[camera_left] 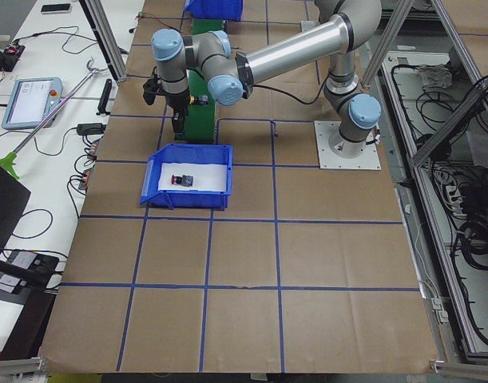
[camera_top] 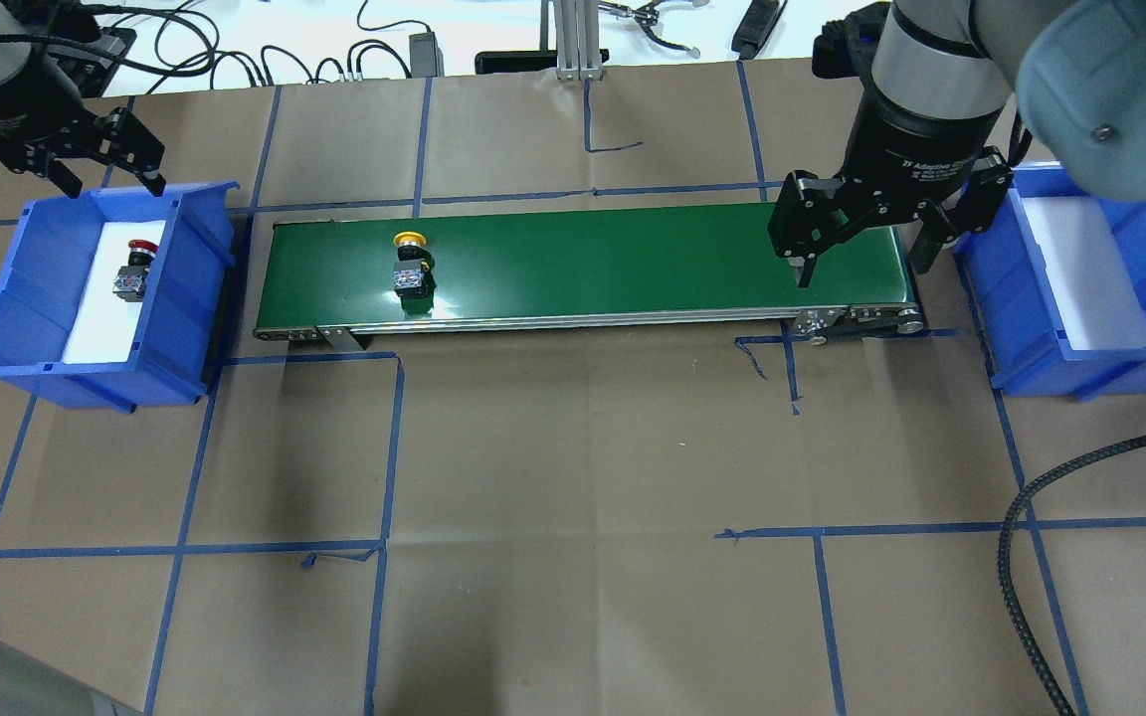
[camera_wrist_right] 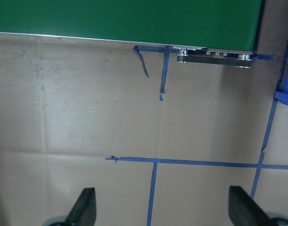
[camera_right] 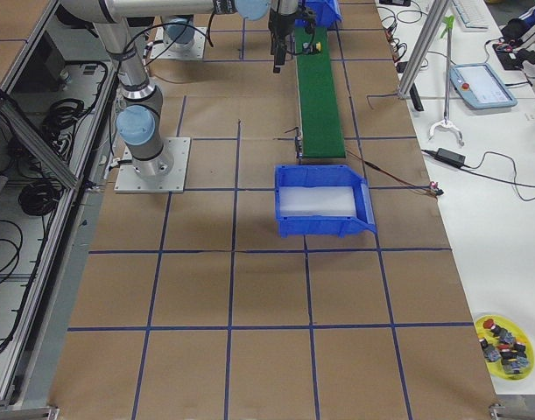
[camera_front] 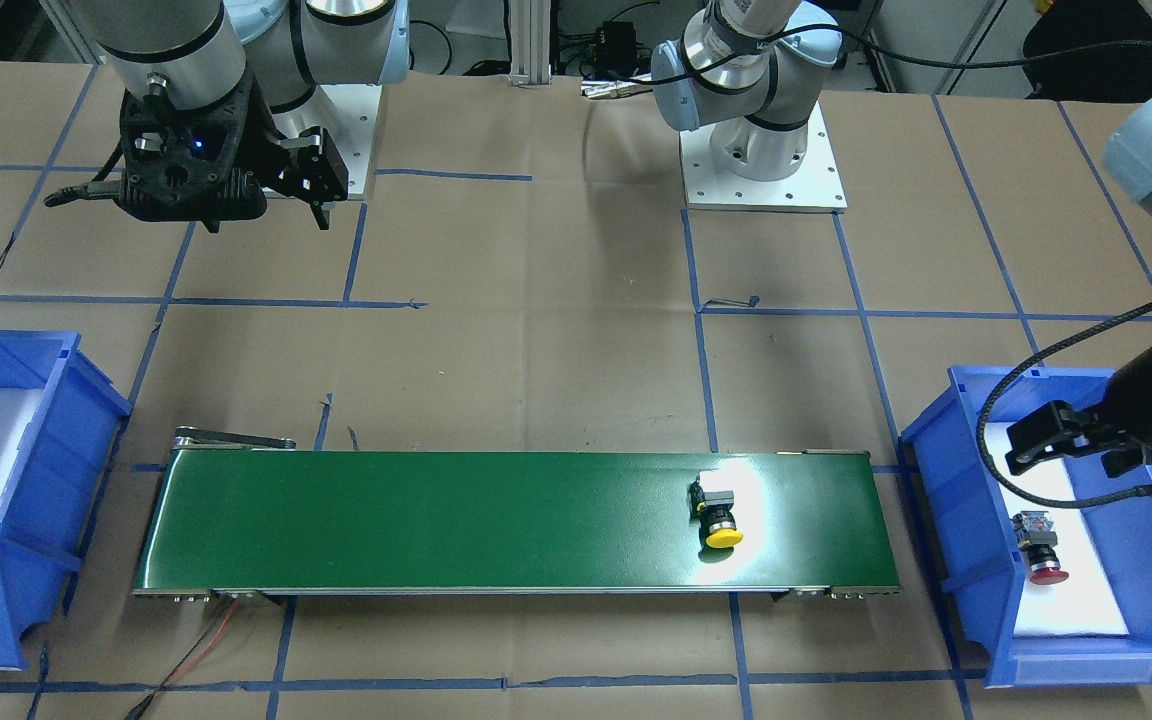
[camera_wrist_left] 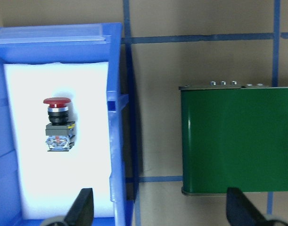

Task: Transport two buttons from left to right
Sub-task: 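Move the left gripper back into the bin and grasp the red button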

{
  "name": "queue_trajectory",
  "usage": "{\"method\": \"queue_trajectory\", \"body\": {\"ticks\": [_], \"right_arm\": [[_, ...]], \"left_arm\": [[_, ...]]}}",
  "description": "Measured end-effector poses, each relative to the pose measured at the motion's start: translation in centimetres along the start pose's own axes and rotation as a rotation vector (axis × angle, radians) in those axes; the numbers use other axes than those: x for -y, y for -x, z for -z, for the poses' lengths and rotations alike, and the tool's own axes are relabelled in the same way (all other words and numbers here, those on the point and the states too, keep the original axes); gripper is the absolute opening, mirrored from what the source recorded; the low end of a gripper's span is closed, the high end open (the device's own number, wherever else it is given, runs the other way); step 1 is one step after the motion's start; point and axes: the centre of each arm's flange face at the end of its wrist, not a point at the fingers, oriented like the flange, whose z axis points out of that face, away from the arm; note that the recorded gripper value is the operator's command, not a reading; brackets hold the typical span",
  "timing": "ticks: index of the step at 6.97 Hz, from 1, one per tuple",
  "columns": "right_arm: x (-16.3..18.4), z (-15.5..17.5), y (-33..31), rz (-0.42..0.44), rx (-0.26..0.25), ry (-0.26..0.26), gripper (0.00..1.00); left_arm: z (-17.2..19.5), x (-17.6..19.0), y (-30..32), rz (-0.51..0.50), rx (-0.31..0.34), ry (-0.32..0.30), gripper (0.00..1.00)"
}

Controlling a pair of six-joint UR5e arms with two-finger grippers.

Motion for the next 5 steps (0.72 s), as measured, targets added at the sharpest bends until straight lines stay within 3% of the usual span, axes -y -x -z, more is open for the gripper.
{"method": "queue_trajectory", "body": {"ticks": [2, 5], "right_arm": [[0.0, 0.0, 0.0, 0.0, 0.0, 0.0, 1.0], [0.0, 0.0, 0.0, 0.0, -0.001, 0.001, 1.0]], "left_arm": [[-3.5, 0.0, 5.5, 0.004, -0.005, 0.01, 1.0], [-9.4, 0.7, 7.3, 0.008, -0.004, -0.002, 1.0]]}}
